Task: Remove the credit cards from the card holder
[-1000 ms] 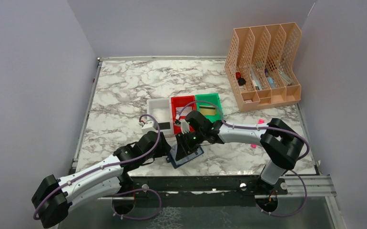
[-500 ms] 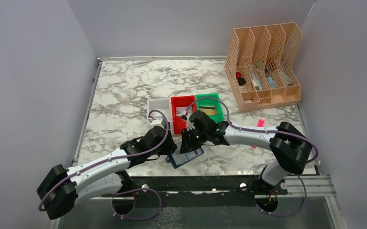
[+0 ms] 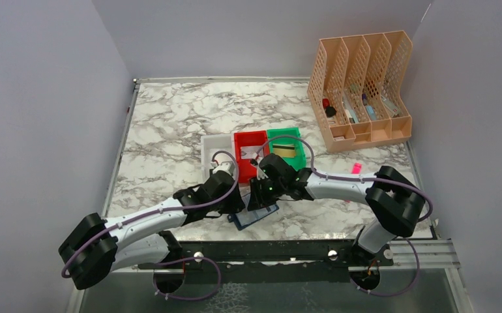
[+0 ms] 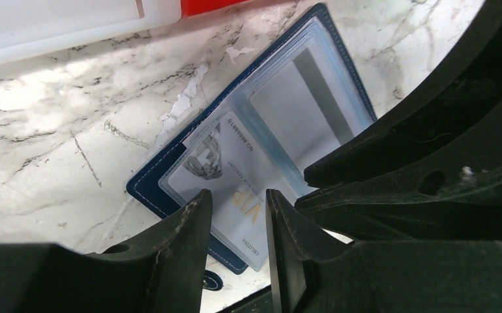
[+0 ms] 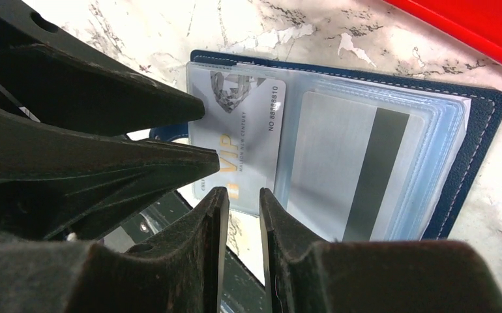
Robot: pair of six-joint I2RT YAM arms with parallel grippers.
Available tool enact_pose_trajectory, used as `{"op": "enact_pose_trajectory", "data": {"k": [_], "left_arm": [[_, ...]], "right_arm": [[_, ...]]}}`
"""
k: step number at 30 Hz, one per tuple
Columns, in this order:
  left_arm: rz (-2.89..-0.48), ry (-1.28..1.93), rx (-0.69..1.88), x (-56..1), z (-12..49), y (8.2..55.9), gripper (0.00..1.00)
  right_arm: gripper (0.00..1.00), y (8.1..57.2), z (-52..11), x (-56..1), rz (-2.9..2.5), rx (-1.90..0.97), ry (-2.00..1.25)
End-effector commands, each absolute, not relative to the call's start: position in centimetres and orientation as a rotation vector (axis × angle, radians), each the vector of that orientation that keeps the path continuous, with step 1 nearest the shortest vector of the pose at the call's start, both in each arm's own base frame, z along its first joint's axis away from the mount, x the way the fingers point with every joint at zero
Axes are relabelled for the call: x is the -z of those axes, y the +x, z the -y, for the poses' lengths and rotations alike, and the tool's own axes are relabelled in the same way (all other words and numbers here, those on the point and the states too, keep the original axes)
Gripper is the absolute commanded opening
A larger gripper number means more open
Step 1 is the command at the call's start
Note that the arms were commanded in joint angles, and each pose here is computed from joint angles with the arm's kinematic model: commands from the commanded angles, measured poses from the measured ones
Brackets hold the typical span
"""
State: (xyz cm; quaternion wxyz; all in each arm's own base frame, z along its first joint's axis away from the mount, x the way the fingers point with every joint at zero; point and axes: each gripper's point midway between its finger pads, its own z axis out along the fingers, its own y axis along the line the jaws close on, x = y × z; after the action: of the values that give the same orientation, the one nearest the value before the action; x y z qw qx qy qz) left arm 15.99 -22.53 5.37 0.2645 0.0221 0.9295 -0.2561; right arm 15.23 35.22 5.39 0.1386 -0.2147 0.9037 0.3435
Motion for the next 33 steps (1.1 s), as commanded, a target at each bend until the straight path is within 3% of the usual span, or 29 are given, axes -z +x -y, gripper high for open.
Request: {"op": "enact_pose_trajectory", "data": {"k": [1,5,14,21,26,33], "left_arm": [[-2.580,0.090,0.682,-3.6,22.6,15.1,0.38],[-2.641,0.086,0.593,-2.1,21.5,14.7,0.34],[-2.667,0.081,0.547,-1.2,20.8,14.4,0.34],[-2.688,0.087,0.512,-0.5,20.5,14.3,0.29],[-2.680,0.085,0.515,-0.6,20.4,14.2,0.29],[-2.662,0.074,0.519,-0.8,20.2,14.4,0.28]], "right_arm": [[0.30,15.5,-35.6,-4.4,-2.613,-0.973,-0.621],[0.30,15.3,-35.6,-3.4,-2.647,-0.952,-0.638],[0.33,15.0,-35.2,-2.0,-2.681,-0.922,-0.672],[0.21,14.2,-36.4,-3.2,-2.648,-1.076,-0.661],[0.02,14.1,-37.0,-4.2,-2.624,-1.144,-0.672],[0.01,14.0,-37.2,-4.8,-2.618,-1.213,-0.639]]}}
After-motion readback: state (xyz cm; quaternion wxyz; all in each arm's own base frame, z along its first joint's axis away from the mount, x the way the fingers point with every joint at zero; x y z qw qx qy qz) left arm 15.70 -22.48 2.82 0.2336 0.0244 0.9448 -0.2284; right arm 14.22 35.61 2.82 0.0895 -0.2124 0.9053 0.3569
